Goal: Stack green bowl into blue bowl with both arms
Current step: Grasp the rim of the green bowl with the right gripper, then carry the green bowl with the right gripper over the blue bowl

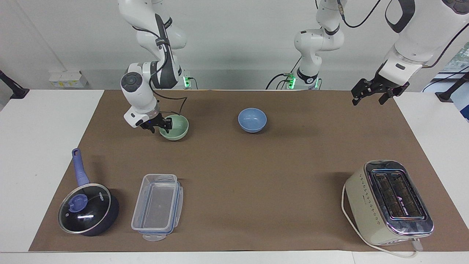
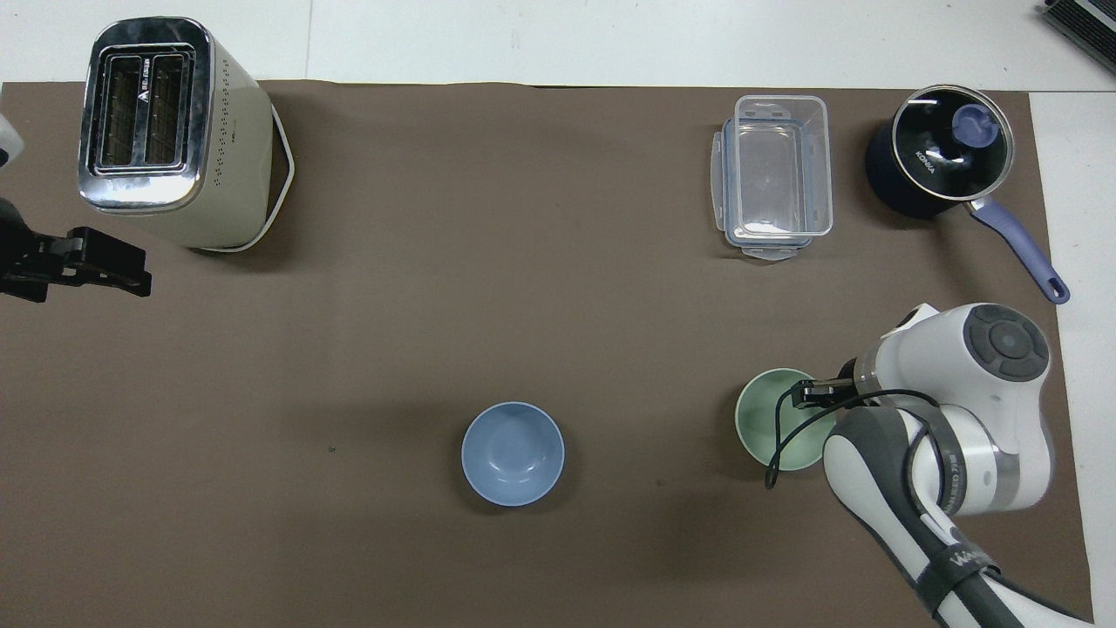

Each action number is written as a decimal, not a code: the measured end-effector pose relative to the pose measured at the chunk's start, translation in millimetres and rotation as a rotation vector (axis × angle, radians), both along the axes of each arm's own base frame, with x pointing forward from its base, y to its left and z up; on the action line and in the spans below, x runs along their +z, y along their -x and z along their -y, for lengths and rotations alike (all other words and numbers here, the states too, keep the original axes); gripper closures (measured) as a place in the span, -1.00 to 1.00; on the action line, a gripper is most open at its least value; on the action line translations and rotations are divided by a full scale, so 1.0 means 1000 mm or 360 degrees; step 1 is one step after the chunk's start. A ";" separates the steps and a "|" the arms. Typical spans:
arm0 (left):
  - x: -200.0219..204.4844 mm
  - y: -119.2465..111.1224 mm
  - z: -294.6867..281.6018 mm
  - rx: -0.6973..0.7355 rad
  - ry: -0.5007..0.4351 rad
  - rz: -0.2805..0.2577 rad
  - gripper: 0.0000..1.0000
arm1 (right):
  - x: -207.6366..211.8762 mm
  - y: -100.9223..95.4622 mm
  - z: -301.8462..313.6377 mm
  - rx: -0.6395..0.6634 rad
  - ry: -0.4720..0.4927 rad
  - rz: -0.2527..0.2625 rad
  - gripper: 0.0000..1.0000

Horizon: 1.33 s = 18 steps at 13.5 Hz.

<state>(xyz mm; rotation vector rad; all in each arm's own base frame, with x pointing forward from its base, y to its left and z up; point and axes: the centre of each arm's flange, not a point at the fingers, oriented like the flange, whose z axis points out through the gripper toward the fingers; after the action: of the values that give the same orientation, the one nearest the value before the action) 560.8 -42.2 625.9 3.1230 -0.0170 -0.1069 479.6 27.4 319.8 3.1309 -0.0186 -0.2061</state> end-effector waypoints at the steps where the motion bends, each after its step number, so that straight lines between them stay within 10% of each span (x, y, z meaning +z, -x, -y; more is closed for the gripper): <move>1: 0.000 0.000 0.000 0.0000 0.0000 0.0000 -1.00 | -0.002 0.002 0.000 0.0000 0.0000 -0.0008 -0.27; 5: 0.000 0.000 0.000 0.0000 0.0000 0.0000 -1.00 | -0.004 0.004 -0.001 0.0027 -0.0004 -0.0019 -0.19; 10: 0.000 0.000 0.000 0.0000 0.0000 -0.0001 -1.00 | 0.001 0.006 -0.004 0.0100 -0.0020 -0.0030 0.87; 18: 0.000 0.000 0.000 0.0000 0.0000 -0.0001 -1.00 | 0.088 -0.008 -0.111 0.0093 -0.0185 0.0035 0.90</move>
<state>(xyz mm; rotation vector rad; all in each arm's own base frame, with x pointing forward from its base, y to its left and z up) 560.7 -42.2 625.8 3.1230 -0.0171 -0.1081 488.0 138.3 408.3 3.2437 0.0877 -0.1790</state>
